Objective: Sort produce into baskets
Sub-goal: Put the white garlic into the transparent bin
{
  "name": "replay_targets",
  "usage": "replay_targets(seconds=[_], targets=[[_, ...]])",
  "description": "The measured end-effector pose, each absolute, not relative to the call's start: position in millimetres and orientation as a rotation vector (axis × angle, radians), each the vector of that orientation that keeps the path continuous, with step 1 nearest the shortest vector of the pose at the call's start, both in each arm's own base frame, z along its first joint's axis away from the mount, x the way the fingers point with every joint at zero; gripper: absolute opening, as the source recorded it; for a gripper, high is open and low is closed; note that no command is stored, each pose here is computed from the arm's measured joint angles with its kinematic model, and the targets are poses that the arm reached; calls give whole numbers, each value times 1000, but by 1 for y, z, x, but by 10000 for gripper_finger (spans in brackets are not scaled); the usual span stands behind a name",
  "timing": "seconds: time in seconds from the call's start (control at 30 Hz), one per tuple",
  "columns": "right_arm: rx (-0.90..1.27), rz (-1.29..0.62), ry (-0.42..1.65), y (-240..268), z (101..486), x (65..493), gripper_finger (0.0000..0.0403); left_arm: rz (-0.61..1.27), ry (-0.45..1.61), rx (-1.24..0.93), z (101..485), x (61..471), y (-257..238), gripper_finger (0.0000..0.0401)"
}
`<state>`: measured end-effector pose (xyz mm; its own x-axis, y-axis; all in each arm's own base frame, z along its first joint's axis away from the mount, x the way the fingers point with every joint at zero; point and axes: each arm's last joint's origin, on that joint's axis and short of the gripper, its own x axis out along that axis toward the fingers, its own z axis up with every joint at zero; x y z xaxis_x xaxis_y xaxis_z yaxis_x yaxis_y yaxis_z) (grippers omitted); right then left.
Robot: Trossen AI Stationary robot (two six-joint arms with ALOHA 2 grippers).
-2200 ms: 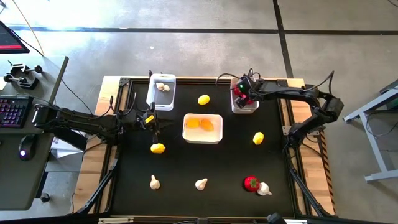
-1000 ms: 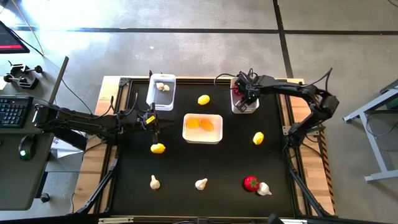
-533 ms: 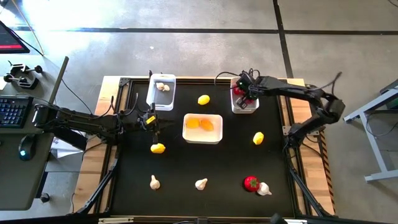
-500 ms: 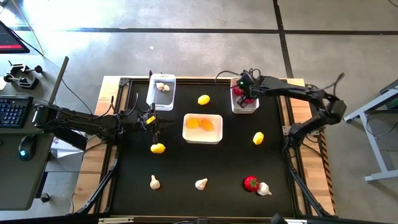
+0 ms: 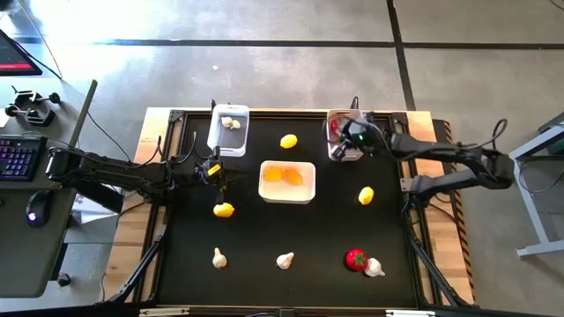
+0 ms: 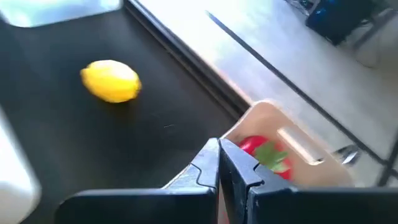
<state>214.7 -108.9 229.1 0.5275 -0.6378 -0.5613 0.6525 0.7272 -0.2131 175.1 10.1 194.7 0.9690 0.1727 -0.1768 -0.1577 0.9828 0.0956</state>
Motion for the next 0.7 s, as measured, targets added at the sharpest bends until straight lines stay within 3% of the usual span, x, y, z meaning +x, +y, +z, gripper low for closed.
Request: replay_targets(seconds=[0.23,0.7], targets=[[141,-665,645,-62,214,200,0,164,194,99,194,175,10,53],[188,-254,701,17,234,199,0,162,205,94,193,175,10,53]])
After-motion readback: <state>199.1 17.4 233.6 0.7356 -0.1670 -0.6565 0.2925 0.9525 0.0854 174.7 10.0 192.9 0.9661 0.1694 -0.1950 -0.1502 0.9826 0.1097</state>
